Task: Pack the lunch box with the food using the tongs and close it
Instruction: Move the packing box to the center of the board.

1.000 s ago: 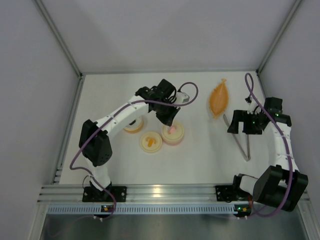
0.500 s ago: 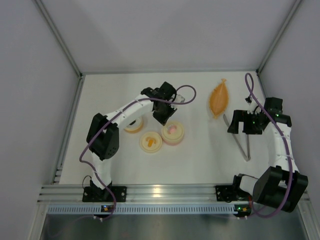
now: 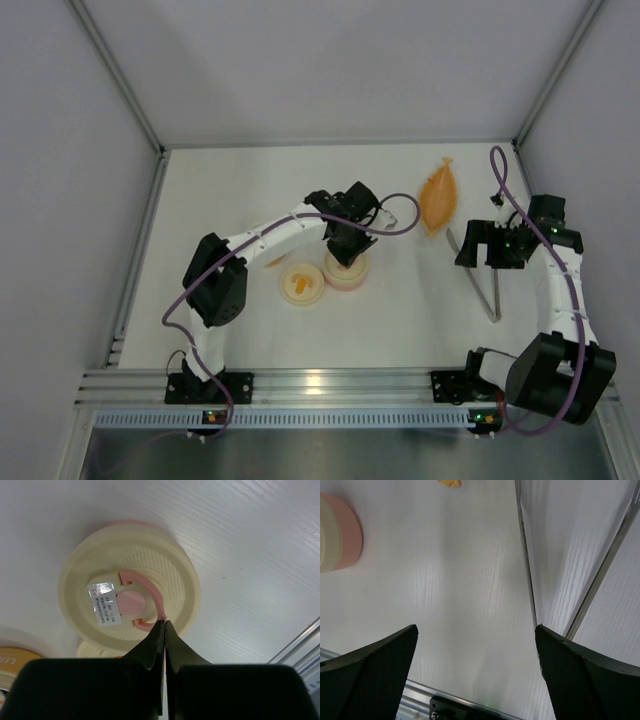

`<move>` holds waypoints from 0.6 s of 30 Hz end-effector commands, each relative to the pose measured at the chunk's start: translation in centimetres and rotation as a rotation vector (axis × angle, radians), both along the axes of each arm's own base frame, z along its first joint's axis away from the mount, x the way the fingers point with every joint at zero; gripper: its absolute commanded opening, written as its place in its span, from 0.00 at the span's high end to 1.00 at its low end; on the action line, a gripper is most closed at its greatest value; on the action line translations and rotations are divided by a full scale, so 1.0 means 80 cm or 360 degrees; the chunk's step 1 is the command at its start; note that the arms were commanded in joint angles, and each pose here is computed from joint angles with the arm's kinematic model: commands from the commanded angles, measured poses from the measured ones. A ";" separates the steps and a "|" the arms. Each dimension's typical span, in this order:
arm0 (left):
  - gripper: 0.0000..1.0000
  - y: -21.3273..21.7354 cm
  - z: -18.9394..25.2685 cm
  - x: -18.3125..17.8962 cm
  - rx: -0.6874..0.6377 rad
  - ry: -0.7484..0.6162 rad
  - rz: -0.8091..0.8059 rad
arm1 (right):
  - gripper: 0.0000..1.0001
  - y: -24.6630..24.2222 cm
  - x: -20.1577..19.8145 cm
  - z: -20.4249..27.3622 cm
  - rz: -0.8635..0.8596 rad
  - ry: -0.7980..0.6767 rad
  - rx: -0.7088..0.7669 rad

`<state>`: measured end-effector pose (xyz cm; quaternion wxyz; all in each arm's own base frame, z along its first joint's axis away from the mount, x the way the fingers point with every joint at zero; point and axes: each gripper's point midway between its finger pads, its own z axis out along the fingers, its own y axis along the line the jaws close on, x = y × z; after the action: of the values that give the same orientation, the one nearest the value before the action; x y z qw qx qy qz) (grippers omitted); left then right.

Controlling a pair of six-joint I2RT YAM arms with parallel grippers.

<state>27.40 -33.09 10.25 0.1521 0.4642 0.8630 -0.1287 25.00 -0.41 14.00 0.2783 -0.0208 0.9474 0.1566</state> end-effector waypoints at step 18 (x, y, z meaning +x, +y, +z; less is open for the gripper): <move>1.00 -0.018 -0.013 -0.002 -0.0085 0.0055 -0.0011 | 0.01 0.004 0.006 0.016 0.0039 -0.0083 -0.0019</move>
<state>26.83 -33.64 8.60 0.1312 0.4668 0.8630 -0.1416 25.00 -0.42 13.99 0.2783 -0.0212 0.9474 0.1563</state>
